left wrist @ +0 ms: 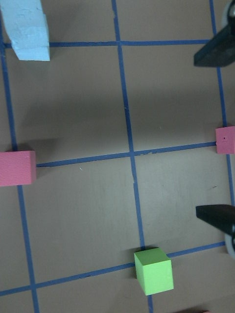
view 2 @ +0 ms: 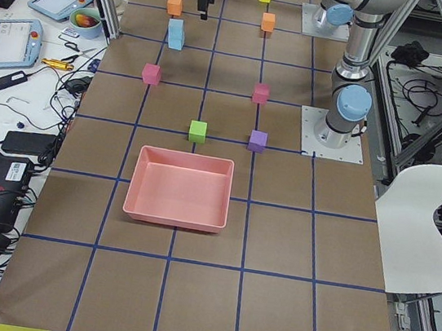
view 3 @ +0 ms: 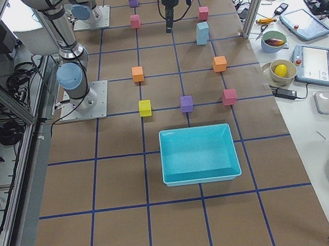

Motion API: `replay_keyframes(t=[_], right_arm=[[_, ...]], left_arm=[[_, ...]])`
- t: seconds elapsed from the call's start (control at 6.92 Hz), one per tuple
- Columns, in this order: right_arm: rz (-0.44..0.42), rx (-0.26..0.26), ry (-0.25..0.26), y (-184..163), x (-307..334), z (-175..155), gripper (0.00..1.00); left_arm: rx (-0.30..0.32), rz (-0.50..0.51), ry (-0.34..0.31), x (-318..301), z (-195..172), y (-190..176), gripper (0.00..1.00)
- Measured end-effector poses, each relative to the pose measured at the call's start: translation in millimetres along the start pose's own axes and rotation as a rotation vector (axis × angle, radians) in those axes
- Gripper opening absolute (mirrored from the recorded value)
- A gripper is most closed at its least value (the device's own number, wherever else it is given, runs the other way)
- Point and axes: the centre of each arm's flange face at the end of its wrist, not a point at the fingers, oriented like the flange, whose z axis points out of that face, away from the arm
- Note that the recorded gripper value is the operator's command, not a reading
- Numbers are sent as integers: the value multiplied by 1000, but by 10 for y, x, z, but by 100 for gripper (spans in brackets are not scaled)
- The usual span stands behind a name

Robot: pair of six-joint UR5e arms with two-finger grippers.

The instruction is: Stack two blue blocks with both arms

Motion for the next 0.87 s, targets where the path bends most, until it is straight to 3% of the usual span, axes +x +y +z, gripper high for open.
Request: replay_keyframes(t=[0.29, 0.58, 0.87], right_arm=[[-7, 2, -1, -2, 0, -7, 100], [-8, 7, -4, -5, -8, -15, 100], [-9, 45, -8, -43, -15, -32, 100]], left_arm=[[42, -16, -2, 0, -17, 292, 100], [151, -20, -12, -3, 76, 313, 100], [184, -26, -15, -30, 59, 330, 100]])
